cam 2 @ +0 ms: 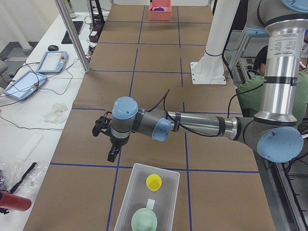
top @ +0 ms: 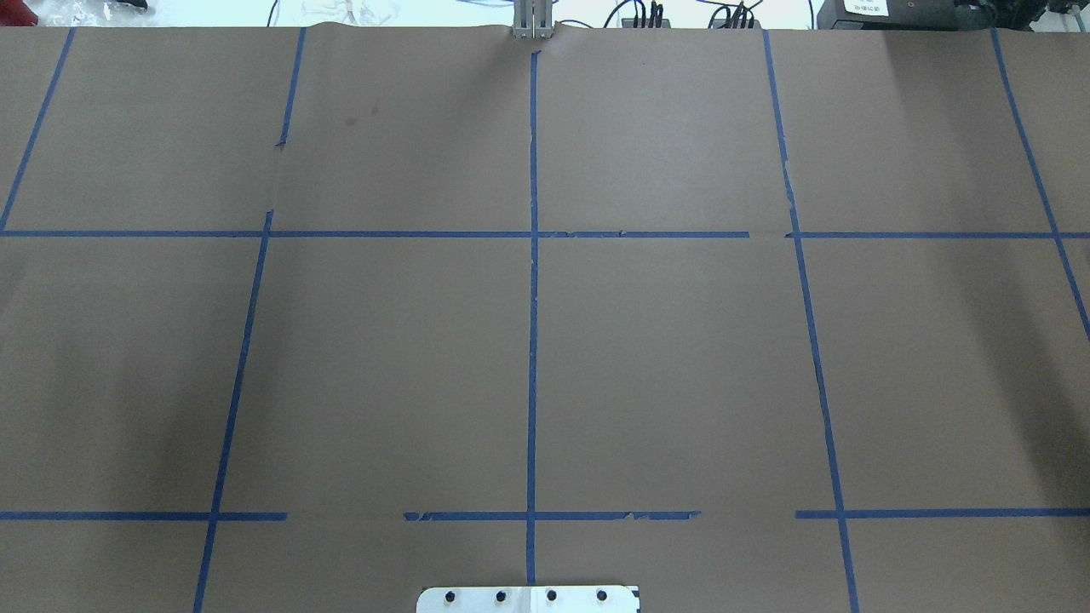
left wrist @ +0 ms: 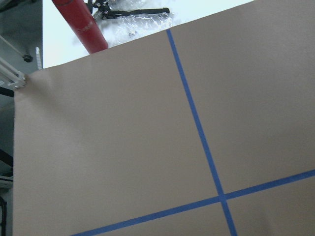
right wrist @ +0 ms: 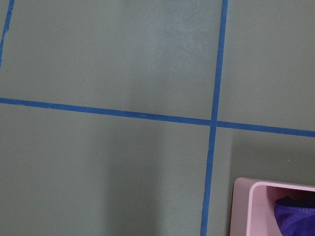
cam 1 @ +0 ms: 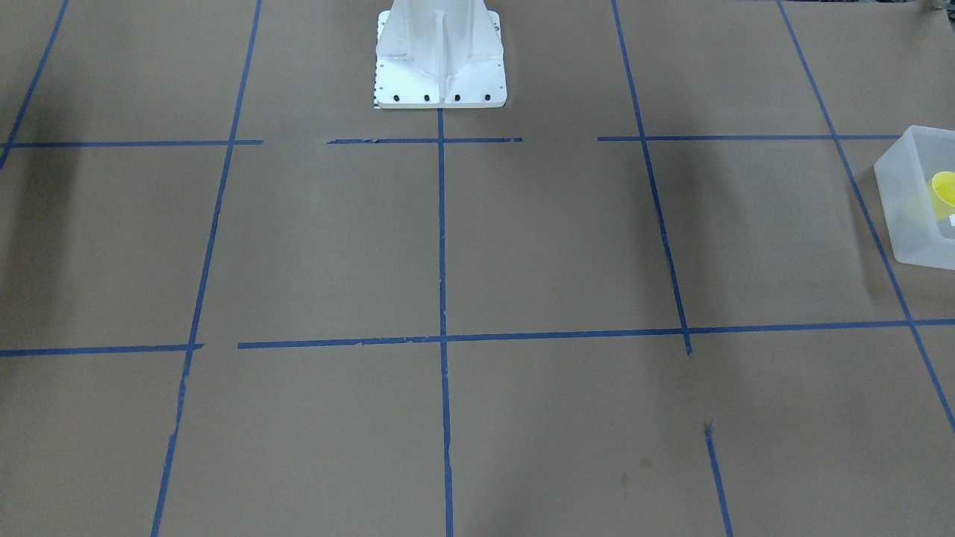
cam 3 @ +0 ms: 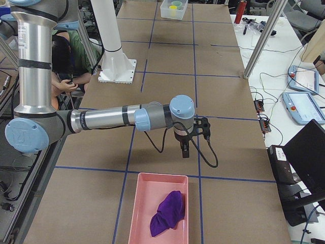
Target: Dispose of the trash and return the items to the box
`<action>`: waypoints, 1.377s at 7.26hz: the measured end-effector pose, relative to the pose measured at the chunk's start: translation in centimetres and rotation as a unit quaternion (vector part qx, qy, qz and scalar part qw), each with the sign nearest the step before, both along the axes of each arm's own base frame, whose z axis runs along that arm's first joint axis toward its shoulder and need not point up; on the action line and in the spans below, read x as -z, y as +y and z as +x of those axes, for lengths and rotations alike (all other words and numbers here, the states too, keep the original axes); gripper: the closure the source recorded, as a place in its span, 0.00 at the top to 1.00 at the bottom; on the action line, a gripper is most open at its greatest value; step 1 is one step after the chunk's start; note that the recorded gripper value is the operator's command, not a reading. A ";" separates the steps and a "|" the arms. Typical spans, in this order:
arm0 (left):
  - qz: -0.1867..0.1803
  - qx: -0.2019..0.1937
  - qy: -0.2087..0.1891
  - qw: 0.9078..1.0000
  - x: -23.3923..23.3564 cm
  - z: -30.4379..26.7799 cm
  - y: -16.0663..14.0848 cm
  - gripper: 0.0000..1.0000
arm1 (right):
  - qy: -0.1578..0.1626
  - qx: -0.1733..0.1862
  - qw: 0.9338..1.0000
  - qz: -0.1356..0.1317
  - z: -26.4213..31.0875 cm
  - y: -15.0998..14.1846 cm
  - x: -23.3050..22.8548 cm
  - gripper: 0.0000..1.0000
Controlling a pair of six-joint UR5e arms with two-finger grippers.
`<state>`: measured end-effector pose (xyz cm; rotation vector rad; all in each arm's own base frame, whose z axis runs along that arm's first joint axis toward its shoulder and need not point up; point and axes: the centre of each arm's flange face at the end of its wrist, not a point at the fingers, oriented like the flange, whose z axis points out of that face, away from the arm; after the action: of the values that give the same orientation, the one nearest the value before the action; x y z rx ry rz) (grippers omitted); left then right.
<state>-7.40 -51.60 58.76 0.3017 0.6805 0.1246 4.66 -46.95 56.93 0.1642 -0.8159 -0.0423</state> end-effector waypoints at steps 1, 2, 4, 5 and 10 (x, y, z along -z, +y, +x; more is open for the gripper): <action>-0.015 -0.027 -0.007 1.000 -0.9 0.1 0.5 1.00 | 0.001 0.000 1.000 0.000 0.0 0.0 -0.1 1.00; -0.032 -0.052 -0.010 0.998 -2.4 -0.1 1.1 1.00 | 0.001 0.000 1.000 -0.001 0.0 0.1 -0.1 1.00; -0.078 -0.066 0.013 0.995 -4.4 -0.4 2.2 1.00 | -0.002 0.000 1.000 -0.005 0.0 0.2 -0.4 1.00; -0.094 -0.067 0.026 0.993 -4.8 -0.5 2.5 1.00 | -0.003 0.000 1.000 -0.007 0.0 0.2 -0.5 1.00; -0.099 -0.061 0.036 0.993 -4.6 -0.9 2.7 1.00 | -0.005 0.000 1.000 -0.029 -0.1 0.5 -2.4 1.00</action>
<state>-8.26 -48.94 63.34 0.0745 0.7775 0.1614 4.59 -46.42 59.30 0.1088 -0.8265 -0.0181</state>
